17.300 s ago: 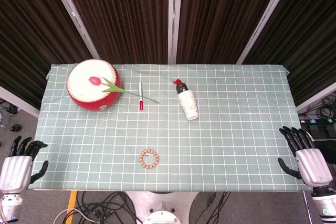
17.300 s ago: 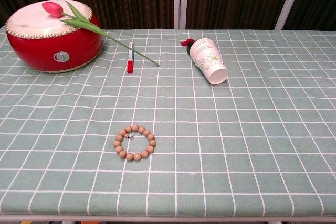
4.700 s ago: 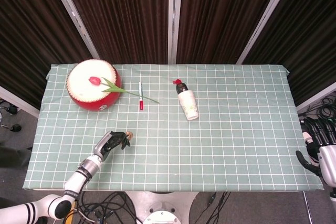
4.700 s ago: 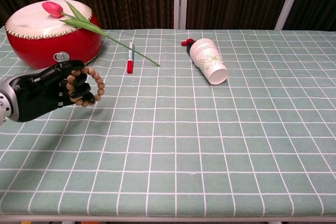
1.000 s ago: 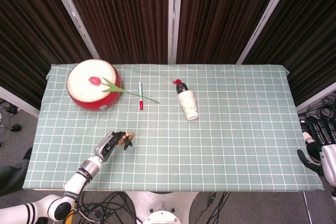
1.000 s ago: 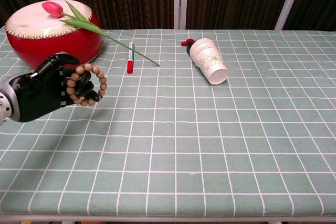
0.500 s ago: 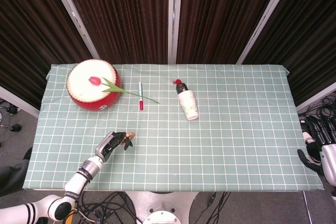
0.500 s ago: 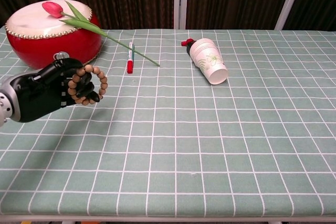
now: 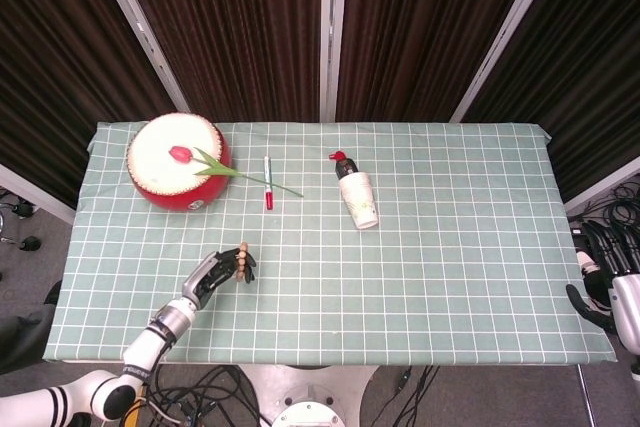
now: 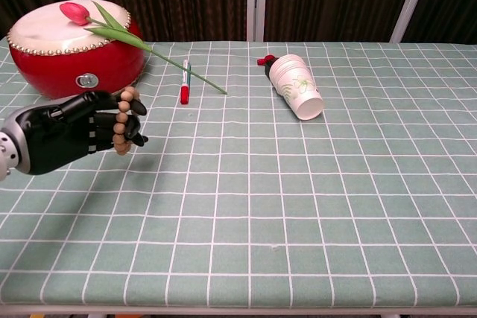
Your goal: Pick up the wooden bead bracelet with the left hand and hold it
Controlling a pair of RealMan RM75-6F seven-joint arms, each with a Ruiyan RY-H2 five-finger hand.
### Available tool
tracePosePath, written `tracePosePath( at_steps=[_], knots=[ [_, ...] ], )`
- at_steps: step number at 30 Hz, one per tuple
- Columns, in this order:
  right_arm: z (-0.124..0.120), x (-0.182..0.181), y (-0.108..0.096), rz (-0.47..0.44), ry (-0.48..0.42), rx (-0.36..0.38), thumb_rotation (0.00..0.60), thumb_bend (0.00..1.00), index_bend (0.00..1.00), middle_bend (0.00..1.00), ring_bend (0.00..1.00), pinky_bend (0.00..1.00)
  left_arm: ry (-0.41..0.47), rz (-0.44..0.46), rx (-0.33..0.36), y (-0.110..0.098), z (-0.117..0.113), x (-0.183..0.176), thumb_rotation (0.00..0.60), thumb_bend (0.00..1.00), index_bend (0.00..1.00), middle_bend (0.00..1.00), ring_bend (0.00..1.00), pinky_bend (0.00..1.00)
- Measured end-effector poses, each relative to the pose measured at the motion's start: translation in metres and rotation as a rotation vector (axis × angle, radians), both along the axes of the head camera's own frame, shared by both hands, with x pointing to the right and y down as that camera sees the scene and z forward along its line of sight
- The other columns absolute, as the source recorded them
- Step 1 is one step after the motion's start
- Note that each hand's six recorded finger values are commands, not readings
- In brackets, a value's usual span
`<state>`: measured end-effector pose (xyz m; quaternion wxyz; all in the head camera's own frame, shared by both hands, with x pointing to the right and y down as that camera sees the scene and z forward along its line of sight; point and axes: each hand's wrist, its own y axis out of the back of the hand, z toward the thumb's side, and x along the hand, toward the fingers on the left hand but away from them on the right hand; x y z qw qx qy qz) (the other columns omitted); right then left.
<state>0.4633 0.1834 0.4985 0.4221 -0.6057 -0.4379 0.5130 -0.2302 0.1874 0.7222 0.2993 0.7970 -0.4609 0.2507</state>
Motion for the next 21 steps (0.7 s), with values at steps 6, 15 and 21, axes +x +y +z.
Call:
tracePosePath(
  at_steps=[6,15,21],
  knots=[
    [0.0001,0.0003,-0.0001,0.001,0.000,0.000,0.600,0.21,0.00,0.09,0.00,0.00,0.002,0.004,0.004,0.0005,0.0003,0.0005,0.435,0.84,0.44,0.59,0.46,0.11],
    [0.0027,0.0002,0.0011,0.004,-0.005,-0.009,0.600,0.21,0.00,0.09,0.00,0.00,0.012,-0.007,0.042,-0.0041,-0.0028,0.0001,0.238,0.64,0.43,0.54,0.39,0.10],
    [0.0067,0.0007,0.0027,0.007,-0.011,-0.022,0.600,0.21,0.00,0.09,0.00,0.00,-0.025,0.055,0.135,-0.0083,-0.0044,-0.0015,0.217,0.62,0.34,0.43,0.26,0.10]
  ],
)
